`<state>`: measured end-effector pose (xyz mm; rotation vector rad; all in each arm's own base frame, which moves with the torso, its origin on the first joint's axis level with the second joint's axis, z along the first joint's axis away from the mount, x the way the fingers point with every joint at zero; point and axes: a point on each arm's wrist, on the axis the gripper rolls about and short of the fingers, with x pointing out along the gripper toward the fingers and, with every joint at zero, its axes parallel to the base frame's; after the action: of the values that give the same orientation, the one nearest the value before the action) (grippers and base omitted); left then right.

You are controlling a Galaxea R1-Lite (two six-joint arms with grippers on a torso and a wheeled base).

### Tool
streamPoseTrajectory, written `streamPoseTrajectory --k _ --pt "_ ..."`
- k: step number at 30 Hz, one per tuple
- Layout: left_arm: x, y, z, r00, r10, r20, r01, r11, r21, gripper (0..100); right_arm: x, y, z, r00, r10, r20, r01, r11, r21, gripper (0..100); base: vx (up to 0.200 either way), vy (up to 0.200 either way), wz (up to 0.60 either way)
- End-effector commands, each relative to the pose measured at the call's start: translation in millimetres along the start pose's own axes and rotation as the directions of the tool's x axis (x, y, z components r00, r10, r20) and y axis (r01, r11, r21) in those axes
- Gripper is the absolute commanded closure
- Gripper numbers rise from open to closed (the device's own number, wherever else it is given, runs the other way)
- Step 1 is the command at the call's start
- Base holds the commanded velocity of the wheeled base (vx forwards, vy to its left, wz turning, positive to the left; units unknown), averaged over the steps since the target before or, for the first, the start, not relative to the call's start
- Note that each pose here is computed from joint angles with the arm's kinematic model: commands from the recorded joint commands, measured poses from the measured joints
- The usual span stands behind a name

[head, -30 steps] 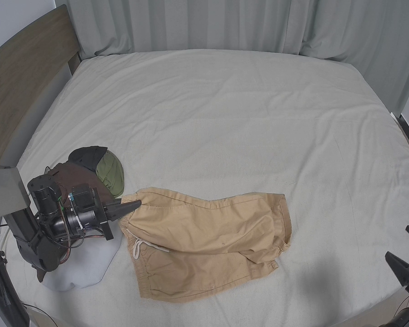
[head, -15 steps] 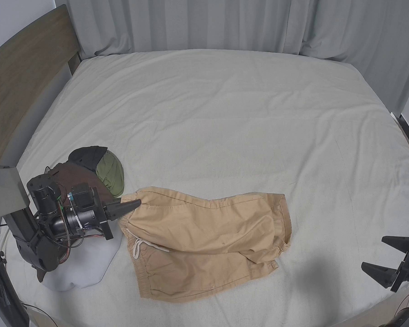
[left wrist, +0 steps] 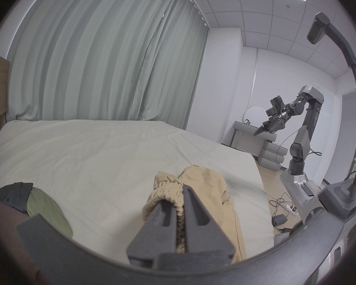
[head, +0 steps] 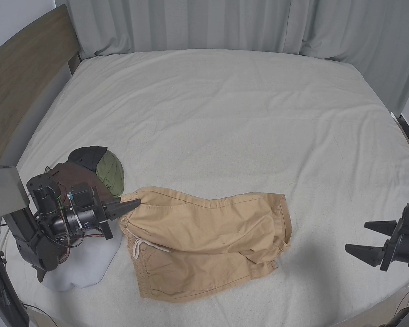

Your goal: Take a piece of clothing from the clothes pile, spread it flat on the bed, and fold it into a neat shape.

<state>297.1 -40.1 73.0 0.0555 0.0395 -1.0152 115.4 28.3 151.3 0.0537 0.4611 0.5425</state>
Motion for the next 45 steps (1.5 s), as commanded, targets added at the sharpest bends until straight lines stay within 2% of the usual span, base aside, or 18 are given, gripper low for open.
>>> streamPoseTrajectory --k 1,4,6,8,9,13,18,23,31,37,45 --pt "-0.1 -0.1 0.8 1.0 0.0 0.002 0.0 1.0 0.003 100 21.7 -7.7 7.3 0.999 0.031 -0.044 -0.03 0.999 0.026 0 0.0 0.0 0.0" --pt "-0.6 0.1 1.2 1.0 0.002 0.003 -0.002 1.0 0.004 100 26.2 -9.1 12.6 0.998 0.059 -0.038 -0.057 0.997 0.055 0 0.0 0.0 0.0" --pt "-0.6 0.0 0.5 1.0 0.002 0.001 -0.002 1.0 0.001 100 30.3 -8.9 13.2 0.995 0.089 -0.049 -0.082 0.99 0.115 0 0.0 0.0 0.0" --pt "-0.8 -0.4 -0.4 1.0 0.001 -0.002 -0.001 1.0 -0.002 100 31.8 -5.2 16.3 0.989 0.141 -0.041 -0.132 0.977 0.169 0 0.0 0.0 0.0" --pt "-2.2 -1.7 -1.3 1.0 0.002 -0.005 -0.002 1.0 -0.007 100 31.9 -2.3 20.8 0.985 0.171 -0.019 -0.163 0.962 0.219 0 0.0 0.0 0.0" --pt "-2.9 -1.6 0.0 1.0 0.004 -0.003 -0.004 1.0 -0.004 100 33.4 1.3 25.2 0.98 0.199 0.02 -0.195 0.93 0.31 0 0.0 0.0 0.0" --pt "-2.3 2.1 4.9 1.0 0.012 0.012 -0.012 1.0 0.005 100 42.0 -1.6 24.9 0.98 0.198 0.008 -0.19 0.923 0.336 0 0.0 0.0 0.0" --pt "7.8 17.7 14.0 0.998 0.034 0.054 -0.033 0.999 -0.02 100 60.5 -7.7 21.6 0.98 0.197 -0.031 -0.173 0.917 0.359 0 0.0 0.0 0.0" --pt "12.2 19.6 3.9 0.999 0.038 0.036 -0.037 0.998 -0.043 100 75.5 -13.5 16.3 0.979 0.193 -0.068 -0.15 0.903 0.402 0 0.0 0.0 0.0" --pt "8.3 21.5 2.1 0.998 0.052 0.031 -0.05 0.998 -0.048 100 88.6 -18.5 17.9 0.98 0.188 -0.066 -0.134 0.868 0.479 0 0.0 0.0 0.0" --pt "6.9 21.1 -0.2 0.998 0.053 0.024 -0.052 0.997 -0.052 100 119.9 -30.2 10.4 0.983 0.168 -0.071 -0.096 0.809 0.58 0 0.0 0.0 0.0"
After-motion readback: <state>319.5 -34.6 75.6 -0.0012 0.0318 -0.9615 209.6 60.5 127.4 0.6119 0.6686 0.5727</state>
